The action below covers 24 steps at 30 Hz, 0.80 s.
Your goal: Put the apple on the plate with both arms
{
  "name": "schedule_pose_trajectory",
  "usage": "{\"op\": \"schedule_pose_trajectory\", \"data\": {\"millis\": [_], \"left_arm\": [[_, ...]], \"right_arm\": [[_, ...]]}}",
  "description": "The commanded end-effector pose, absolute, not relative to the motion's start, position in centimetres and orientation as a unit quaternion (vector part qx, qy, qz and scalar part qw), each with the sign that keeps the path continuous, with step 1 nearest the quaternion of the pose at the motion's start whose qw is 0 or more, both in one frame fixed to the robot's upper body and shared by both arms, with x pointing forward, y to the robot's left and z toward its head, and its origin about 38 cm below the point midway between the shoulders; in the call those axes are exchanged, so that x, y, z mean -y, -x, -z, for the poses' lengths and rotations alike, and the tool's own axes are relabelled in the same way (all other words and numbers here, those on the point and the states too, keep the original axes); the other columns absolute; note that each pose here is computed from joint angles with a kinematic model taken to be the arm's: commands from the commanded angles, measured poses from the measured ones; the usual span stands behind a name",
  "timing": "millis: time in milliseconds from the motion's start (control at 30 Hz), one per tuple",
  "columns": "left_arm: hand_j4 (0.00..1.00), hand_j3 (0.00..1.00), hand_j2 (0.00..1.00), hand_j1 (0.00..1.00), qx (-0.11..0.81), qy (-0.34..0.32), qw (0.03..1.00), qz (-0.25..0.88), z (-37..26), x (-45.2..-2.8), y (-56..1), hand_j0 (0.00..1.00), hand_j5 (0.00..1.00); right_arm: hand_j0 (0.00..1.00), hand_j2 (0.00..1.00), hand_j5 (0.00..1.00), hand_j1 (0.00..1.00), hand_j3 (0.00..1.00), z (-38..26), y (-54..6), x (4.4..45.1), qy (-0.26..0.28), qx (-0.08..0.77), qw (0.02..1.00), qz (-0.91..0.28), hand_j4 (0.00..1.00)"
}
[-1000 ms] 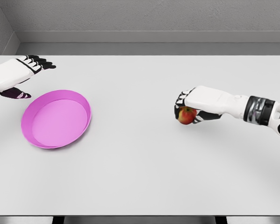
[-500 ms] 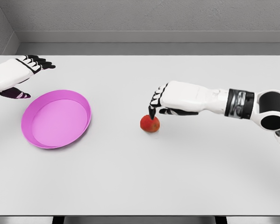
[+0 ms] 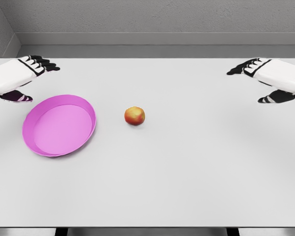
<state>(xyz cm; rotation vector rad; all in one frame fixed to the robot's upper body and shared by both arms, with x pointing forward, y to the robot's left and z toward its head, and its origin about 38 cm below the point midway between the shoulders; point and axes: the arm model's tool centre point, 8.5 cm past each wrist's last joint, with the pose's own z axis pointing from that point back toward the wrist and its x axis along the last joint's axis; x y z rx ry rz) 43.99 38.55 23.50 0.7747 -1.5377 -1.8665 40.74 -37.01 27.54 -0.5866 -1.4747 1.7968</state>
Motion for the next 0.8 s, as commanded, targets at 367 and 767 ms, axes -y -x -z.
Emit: {"op": "schedule_pose_trajectory", "data": {"millis": [367,767], "left_arm": [[1.00,1.00,1.00,1.00,0.524,-0.208,0.085,0.821,-25.1,-20.4,-44.2,1.00,1.00],[1.00,1.00,1.00,1.00,0.488,-0.241,0.034,0.838,-26.5,-14.6,-48.1,1.00,1.00]], "right_arm": [[1.00,1.00,1.00,1.00,1.00,-28.3,-41.6,41.0,0.261,0.568,0.403,-0.669,1.00],[1.00,1.00,1.00,1.00,1.00,-27.7,-40.8,35.9,0.218,0.588,0.352,-0.695,1.00]]}}
